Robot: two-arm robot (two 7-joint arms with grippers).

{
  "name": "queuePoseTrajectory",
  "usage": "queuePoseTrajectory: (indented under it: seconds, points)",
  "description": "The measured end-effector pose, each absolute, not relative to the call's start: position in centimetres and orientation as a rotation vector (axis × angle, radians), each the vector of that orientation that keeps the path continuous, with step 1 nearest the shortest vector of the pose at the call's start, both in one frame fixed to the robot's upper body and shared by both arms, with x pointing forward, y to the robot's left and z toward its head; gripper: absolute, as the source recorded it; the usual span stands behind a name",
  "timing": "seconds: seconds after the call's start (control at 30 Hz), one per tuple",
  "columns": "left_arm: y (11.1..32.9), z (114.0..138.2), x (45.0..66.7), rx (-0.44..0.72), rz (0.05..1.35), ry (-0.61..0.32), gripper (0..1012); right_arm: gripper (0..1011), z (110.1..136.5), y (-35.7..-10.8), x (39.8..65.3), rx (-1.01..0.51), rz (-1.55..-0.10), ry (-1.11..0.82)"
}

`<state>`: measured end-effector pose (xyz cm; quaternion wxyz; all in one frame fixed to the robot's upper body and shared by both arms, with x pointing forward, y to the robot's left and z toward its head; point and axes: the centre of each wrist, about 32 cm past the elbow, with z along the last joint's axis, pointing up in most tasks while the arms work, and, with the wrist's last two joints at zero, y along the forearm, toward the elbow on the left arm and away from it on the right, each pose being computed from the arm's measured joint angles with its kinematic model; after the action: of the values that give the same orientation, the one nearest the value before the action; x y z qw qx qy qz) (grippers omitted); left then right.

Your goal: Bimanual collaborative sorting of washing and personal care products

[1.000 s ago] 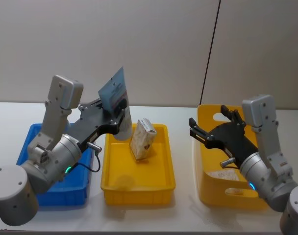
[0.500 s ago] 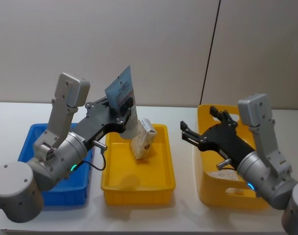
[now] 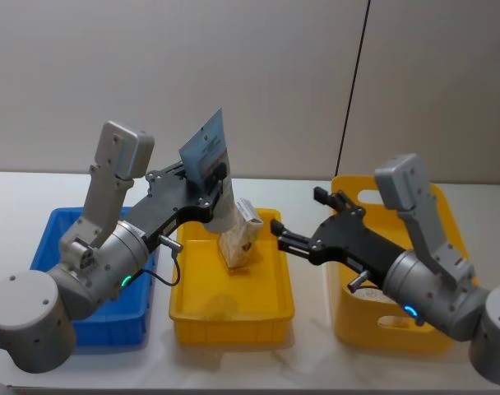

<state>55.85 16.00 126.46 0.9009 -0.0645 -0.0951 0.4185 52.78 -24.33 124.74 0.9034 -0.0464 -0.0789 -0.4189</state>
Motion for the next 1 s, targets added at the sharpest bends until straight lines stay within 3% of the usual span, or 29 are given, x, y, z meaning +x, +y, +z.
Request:
queuePoseTrajectory:
  seconds: [0.43, 1.0]
  points:
    - [15.9, 126.5, 55.9, -0.133, 0.863, -0.197, 260, 1004, 125.5, -23.2, 55.5, -0.155, -0.711, -0.160]
    - [15.9, 126.5, 55.9, -0.134, 0.863, -0.197, 260, 1004, 125.9, -21.2, 58.6, -0.219, -0.683, -0.184]
